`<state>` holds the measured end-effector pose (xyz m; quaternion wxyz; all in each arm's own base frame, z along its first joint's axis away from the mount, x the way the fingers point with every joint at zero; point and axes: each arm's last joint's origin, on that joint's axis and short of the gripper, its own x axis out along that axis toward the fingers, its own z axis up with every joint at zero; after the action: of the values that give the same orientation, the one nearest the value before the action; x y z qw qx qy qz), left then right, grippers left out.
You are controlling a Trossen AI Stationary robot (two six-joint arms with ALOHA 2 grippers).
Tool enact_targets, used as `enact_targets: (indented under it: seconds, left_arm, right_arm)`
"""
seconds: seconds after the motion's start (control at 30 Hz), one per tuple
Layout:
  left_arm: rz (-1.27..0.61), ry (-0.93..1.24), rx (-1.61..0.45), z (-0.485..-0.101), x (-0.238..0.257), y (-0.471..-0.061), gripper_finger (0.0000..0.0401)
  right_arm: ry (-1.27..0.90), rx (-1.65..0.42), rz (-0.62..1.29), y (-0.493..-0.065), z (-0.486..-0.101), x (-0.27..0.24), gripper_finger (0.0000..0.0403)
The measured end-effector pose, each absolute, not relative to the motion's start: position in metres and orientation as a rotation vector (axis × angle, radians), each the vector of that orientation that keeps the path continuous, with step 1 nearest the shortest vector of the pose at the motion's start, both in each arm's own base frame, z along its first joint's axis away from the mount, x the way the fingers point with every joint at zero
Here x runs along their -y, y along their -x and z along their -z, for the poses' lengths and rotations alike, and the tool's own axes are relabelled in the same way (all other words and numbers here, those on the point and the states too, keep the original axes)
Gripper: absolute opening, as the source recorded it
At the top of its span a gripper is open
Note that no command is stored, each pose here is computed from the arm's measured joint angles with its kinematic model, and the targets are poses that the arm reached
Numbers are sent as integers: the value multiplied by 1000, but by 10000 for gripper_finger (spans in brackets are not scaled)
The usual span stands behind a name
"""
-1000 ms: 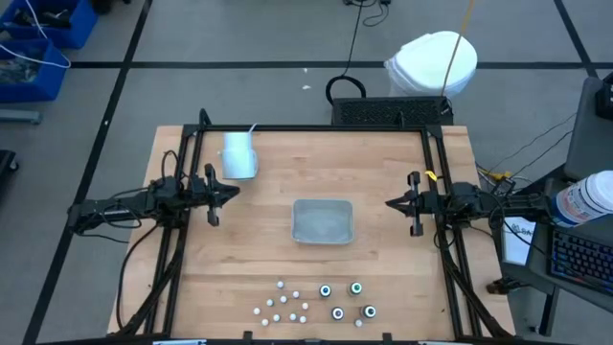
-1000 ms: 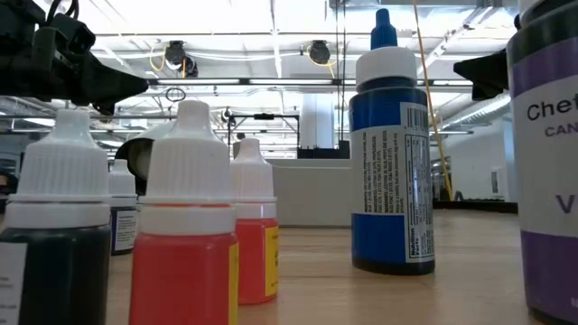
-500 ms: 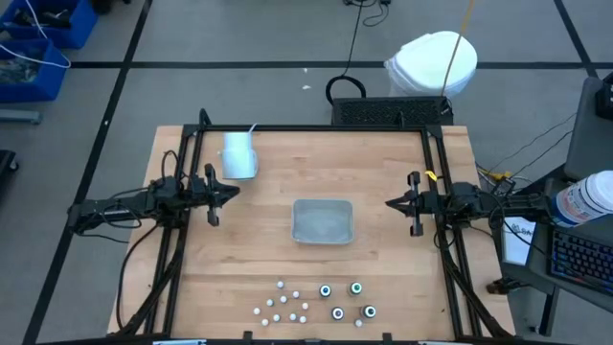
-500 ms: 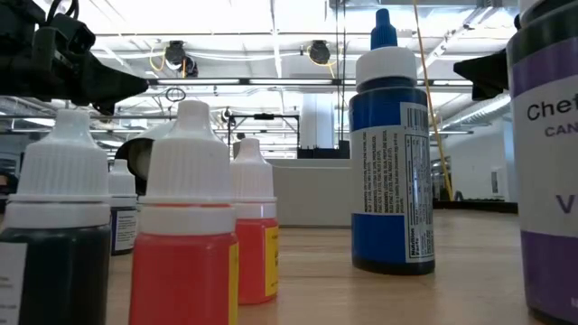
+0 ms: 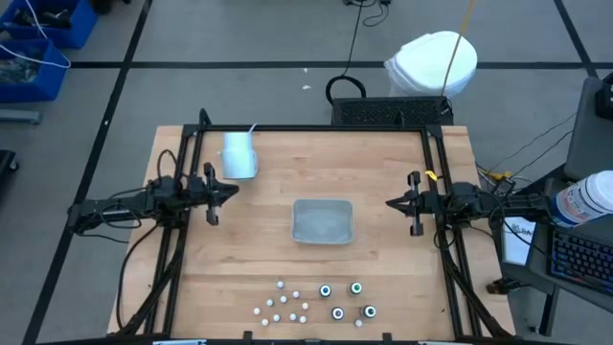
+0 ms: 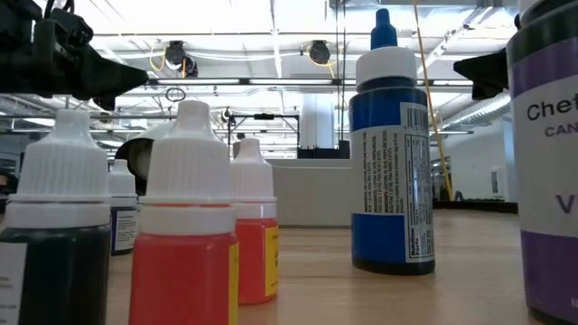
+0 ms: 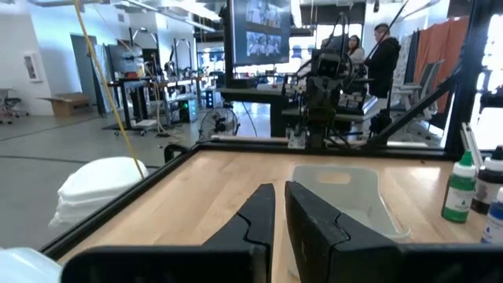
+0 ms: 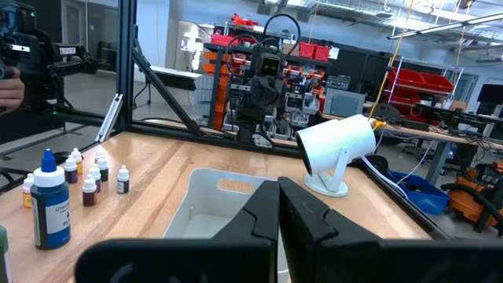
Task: Pick & Place food coloring
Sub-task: Put the large black food coloring bottle into the white container
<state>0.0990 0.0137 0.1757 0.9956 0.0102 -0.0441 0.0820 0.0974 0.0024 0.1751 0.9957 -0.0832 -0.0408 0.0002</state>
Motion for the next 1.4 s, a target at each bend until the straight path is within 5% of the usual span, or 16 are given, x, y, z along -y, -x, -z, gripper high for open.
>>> enact_targets:
  seconds: [0.6, 0.83, 1.4]
  left_arm:
    - [-96, 102, 87, -175, -12, -99, 42]
    - [-96, 128, 88, -175, -12, -99, 42]
    - [-103, -1, 45, -171, -12, -100, 42]
  right_arm:
    - [163, 173, 5, -96, -184, -3, 0]
    - [8, 243, -10, -95, -190, -3, 0]
    - [-27, 202, 16, -96, -187, -2, 0]
